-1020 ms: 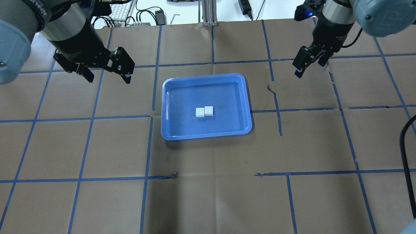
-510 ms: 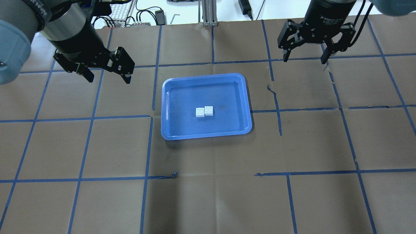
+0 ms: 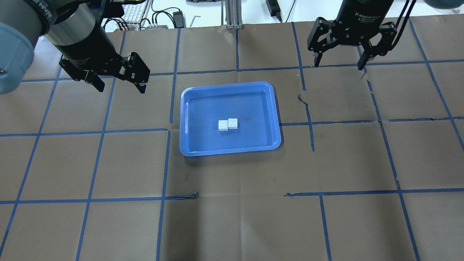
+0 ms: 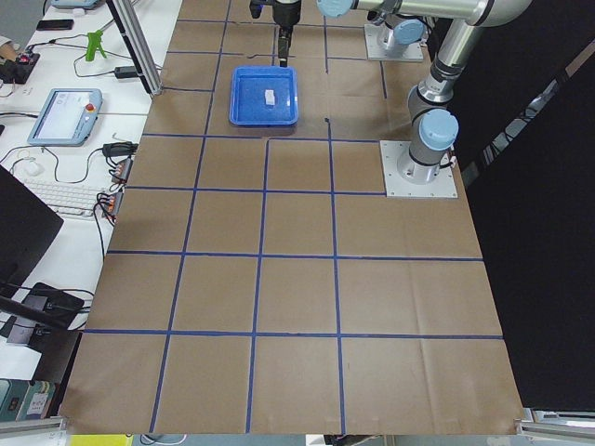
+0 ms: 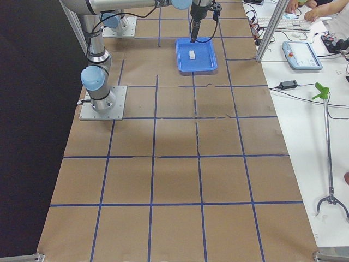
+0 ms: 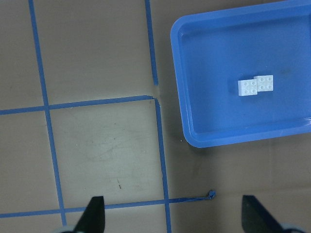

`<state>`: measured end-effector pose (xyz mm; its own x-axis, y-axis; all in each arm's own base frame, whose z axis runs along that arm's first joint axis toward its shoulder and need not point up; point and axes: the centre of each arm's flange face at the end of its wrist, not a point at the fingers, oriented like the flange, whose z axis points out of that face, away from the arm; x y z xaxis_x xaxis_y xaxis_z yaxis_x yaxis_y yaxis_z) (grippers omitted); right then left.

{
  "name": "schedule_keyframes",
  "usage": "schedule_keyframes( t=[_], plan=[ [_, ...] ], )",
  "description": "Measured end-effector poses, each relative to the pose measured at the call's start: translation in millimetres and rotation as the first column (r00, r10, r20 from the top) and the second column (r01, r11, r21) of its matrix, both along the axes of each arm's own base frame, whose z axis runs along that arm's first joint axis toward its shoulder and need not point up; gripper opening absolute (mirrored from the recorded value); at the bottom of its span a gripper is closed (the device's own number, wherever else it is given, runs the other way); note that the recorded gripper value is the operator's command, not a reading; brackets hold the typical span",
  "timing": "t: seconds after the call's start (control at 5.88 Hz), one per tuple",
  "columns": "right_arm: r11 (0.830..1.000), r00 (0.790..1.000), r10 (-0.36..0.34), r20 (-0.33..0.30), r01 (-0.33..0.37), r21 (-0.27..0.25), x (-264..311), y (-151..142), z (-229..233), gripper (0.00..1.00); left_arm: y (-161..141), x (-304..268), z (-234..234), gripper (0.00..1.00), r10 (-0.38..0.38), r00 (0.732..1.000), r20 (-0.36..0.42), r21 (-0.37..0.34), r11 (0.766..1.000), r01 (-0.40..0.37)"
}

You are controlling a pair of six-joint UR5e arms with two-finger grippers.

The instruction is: Assemble white blocks and place on blue tray

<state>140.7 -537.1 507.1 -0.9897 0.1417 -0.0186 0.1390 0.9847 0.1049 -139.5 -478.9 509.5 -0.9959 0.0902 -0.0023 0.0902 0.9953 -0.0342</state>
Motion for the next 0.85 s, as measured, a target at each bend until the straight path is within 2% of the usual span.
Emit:
schedule_keyframes(
  t=[0.85],
  plan=[
    [1.0,1.0,-0.009,-0.004,0.009,0.008,-0.1,12.7,-4.7,1.0,0.1,-0.1,0.0,0.99,0.0,1.0,0.001,0.0,1.0,0.0]
  ],
)
